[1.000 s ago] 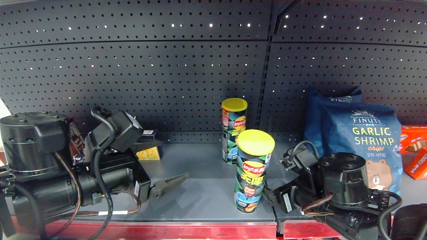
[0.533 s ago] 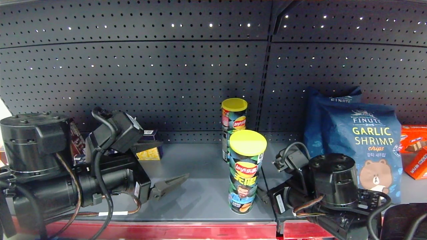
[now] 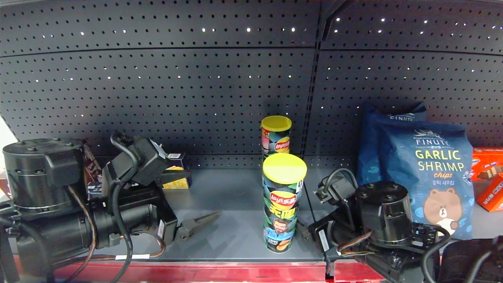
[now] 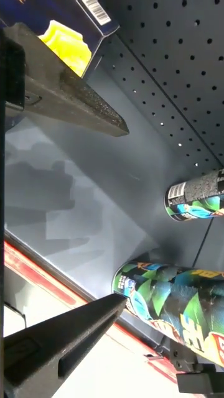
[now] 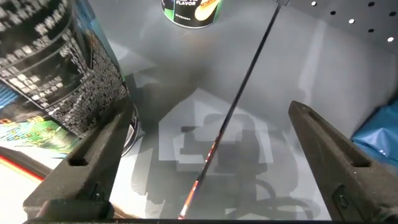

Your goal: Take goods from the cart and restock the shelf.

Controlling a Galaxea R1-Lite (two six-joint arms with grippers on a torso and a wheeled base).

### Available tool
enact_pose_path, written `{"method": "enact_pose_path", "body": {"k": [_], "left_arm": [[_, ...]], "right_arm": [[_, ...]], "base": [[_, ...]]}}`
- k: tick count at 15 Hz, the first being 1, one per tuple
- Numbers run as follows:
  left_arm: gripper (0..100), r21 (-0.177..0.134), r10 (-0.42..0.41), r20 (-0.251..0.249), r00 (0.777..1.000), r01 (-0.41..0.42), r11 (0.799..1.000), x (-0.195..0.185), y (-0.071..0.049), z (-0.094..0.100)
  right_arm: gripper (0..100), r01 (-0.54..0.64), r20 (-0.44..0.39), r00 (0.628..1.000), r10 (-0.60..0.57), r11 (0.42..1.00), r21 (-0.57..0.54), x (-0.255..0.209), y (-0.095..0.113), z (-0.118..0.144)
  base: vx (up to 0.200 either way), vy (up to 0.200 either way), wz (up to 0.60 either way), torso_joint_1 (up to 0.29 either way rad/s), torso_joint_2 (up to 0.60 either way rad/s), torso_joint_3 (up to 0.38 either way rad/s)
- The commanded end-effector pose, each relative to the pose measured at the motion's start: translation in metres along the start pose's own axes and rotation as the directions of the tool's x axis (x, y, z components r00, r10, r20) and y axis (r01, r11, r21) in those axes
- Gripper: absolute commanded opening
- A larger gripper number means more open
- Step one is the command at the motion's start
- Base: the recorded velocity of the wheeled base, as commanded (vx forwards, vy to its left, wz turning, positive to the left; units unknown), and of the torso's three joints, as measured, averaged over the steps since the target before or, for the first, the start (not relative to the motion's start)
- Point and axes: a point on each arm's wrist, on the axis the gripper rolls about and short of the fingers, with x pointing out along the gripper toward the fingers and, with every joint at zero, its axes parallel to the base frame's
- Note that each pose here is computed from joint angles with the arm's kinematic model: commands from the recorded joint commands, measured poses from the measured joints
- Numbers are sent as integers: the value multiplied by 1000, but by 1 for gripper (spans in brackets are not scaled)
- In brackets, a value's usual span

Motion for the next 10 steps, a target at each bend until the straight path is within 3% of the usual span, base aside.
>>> {"method": "enact_pose_path", "body": {"k": [1,7,10], "left_arm": [[100,3,-1,0,1000,1,1000,1,0,0],[100,6,-1,12,1000,1,1000,3,0,0],[100,5,-6,1,1000,6,1000,3,-2,-3]], "right_arm": [[100,-4,-3,1000,4,1000,-1,-2,0,-1],[100,-22,-3,1000,22,1000,-13,-4,8,-2],[100,0,4,1000,0,1000,-2,-13,-2,-2]], "base": [[0,0,0,0,0,0],[0,0,0,0,0,0],[0,0,0,0,0,0]]}}
